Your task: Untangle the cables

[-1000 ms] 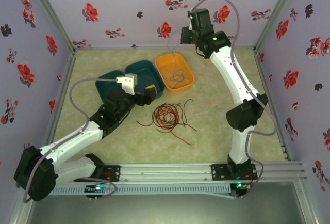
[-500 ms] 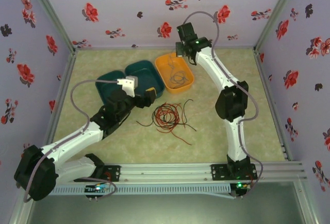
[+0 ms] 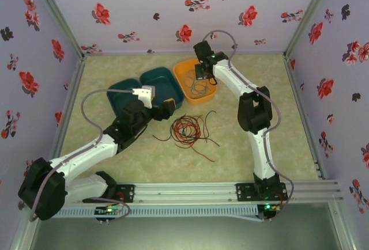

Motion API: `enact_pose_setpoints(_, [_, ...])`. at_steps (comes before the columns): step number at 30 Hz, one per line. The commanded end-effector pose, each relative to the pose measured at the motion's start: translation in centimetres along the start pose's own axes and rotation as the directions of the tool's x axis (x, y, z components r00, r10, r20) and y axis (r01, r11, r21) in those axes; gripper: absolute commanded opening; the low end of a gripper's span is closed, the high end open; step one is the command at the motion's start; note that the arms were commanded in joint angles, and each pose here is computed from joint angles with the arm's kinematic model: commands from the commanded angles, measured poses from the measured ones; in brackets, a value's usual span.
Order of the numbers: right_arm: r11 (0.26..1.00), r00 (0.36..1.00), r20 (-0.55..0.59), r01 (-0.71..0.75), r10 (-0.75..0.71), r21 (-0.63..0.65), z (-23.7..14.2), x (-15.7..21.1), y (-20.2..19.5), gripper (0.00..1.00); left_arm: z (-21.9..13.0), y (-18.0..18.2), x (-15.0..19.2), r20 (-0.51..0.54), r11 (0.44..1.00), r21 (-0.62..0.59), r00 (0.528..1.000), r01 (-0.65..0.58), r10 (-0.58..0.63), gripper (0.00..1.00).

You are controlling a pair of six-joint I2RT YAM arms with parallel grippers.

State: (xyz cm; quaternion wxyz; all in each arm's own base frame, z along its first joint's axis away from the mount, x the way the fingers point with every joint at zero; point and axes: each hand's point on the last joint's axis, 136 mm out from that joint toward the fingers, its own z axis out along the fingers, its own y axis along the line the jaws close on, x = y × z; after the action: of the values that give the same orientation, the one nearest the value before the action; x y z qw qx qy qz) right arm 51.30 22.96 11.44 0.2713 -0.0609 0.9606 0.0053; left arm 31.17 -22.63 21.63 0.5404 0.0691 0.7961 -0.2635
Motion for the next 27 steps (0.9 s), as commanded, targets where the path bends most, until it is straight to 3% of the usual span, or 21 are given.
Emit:
enact_pose_setpoints(1, [1.000, 0.996, -0.090, 0.008, -0.007, 0.008, 1.7, 2.9, 0.7, 0.00, 0.0, 0.3, -0.5, 0.011, 0.999, -0.014, 0.999, 0.036, -0.036, 1.00])
enact_pose_setpoints(7, [0.999, 0.989, -0.147, 0.004, 0.001, 0.037, 3.3, 5.1, 0.3, 0.00, 0.0, 0.5, -0.1, -0.003, 0.998, -0.021, 0.998, 0.061, -0.061, 1.00])
enact_pose_setpoints(11, [1.000, 0.991, -0.136, 0.008, -0.004, 0.028, 2.5, 4.7, 0.4, 0.00, -0.1, 0.6, 0.1, -0.026, 0.997, -0.035, 0.998, 0.065, -0.066, 1.00])
enact_pose_setpoints(18, [1.000, 0.996, -0.090, 0.011, -0.008, 0.025, -0.3, 3.4, 0.0, 0.34, -0.2, 0.8, 0.4, -0.049, 0.996, -0.052, 0.996, 0.073, -0.076, 1.00])
enact_pose_setpoints(27, [0.999, 0.999, -0.019, -0.038, 0.038, -0.010, -5.0, 2.6, -0.6, 0.44, 0.1, 0.8, 0.4, -0.075, 0.996, -0.064, 0.995, 0.060, -0.065, 1.00])
